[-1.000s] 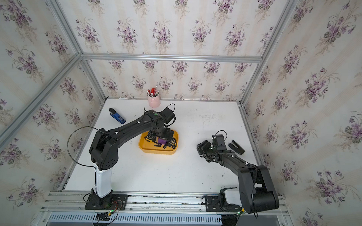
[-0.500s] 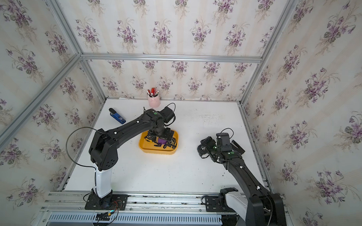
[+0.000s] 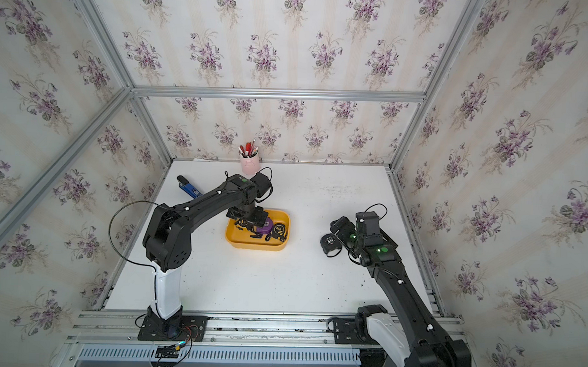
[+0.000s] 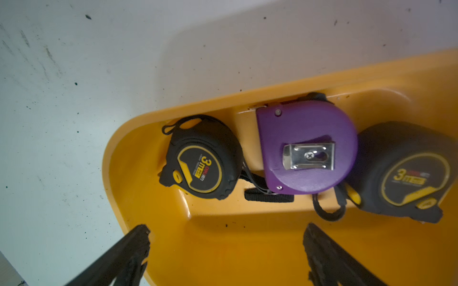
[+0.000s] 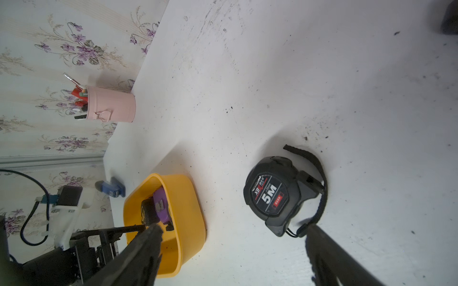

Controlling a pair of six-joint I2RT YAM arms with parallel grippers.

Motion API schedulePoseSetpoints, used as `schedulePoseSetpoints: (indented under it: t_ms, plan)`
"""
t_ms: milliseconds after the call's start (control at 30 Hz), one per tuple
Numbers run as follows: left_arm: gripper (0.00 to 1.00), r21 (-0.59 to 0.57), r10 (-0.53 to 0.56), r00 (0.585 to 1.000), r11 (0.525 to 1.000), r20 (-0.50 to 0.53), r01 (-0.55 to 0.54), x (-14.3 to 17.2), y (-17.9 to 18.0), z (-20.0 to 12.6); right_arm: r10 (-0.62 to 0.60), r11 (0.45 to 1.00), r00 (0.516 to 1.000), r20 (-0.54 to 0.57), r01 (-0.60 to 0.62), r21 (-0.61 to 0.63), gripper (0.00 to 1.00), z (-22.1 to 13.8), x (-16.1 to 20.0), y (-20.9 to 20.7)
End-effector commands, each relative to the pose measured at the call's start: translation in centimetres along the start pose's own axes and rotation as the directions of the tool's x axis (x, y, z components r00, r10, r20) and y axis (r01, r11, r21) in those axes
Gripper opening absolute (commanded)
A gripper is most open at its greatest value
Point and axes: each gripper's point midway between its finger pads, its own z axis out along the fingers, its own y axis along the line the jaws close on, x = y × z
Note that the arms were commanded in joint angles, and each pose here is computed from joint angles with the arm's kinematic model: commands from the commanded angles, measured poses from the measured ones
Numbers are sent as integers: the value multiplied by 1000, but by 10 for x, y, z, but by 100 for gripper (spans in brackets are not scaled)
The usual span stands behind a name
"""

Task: Take the tape measure out of the storage box
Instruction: Pick up the tape measure from the storage box.

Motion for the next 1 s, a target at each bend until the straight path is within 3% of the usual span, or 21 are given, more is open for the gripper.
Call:
schedulePoseSetpoints:
  t_ms: [0,200,467,967]
  plan:
    - [100,69,84,996,994,19,-85,-8,-10,-1,-18,1000,1000,19,18,15,93,-2,-3,-3]
    - [100,112,154,988,982,-1,-153,-6,-9,4,-18,1000,1000,21,18,12,93,-1,-3,-2]
    - [100,169,167,986,972,-8,-163,-1,3,9,-26,1000,999,31,26,11,93,-1,-6,-1]
    - [100,99,308,951,947,-21,-305,2,6,28,-20,1000,999,34,21,-5,93,1,-7,2]
